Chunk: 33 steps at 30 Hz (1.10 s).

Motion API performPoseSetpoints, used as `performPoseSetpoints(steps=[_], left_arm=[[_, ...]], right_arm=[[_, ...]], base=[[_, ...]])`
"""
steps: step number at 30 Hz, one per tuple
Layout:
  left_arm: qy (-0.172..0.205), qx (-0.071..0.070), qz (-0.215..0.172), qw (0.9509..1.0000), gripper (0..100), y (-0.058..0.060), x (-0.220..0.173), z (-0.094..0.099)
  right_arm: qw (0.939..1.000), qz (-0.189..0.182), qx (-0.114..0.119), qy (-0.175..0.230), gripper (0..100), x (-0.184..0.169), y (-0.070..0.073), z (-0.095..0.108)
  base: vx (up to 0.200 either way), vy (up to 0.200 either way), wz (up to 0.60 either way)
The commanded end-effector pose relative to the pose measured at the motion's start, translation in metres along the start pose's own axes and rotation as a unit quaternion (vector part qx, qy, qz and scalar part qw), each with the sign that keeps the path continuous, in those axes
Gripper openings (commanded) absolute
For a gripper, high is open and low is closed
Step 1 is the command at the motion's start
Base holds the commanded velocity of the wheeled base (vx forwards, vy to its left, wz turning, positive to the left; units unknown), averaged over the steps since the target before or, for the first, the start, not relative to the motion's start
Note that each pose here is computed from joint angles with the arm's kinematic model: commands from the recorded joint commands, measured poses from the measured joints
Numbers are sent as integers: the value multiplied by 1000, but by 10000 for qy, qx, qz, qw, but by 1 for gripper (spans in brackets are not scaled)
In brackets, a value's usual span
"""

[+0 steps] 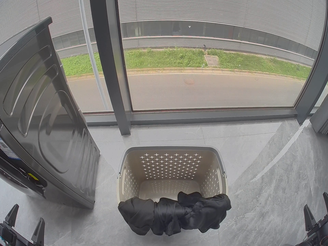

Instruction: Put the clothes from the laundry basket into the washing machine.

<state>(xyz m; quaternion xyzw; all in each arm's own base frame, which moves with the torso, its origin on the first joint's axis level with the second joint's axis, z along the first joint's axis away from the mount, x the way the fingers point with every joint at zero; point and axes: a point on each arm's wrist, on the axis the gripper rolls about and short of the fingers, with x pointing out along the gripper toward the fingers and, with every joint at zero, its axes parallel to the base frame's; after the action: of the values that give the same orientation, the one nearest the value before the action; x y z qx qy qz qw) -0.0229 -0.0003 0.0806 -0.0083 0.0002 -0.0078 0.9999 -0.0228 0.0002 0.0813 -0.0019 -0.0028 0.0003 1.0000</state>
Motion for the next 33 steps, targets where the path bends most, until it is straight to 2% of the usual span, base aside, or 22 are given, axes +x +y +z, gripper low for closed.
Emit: performPoseSetpoints(steps=[1, 11, 18, 30, 33], left_arm=[[7, 6, 1, 10000, 100, 0, 0, -5], [7, -1, 1, 10000, 100, 0, 0, -5], [7, -1, 1, 10000, 100, 0, 0, -5], [7, 6, 1, 10000, 100, 0, 0, -5], [7, -9, 1, 10000, 100, 0, 0, -5]], right_arm=[[10000, 5, -4, 20, 100, 0, 0, -5], [10000, 5, -4, 12, 100, 0, 0, -5], [10000, 5, -4, 12, 100, 0, 0, -5], [10000, 5, -4, 12, 100, 0, 0, -5], [10000, 5, -4, 20, 100, 0, 0, -5]], base=[[0, 0, 0], [0, 0, 0], [200, 0, 0], [0, 0, 0], [200, 0, 0]])
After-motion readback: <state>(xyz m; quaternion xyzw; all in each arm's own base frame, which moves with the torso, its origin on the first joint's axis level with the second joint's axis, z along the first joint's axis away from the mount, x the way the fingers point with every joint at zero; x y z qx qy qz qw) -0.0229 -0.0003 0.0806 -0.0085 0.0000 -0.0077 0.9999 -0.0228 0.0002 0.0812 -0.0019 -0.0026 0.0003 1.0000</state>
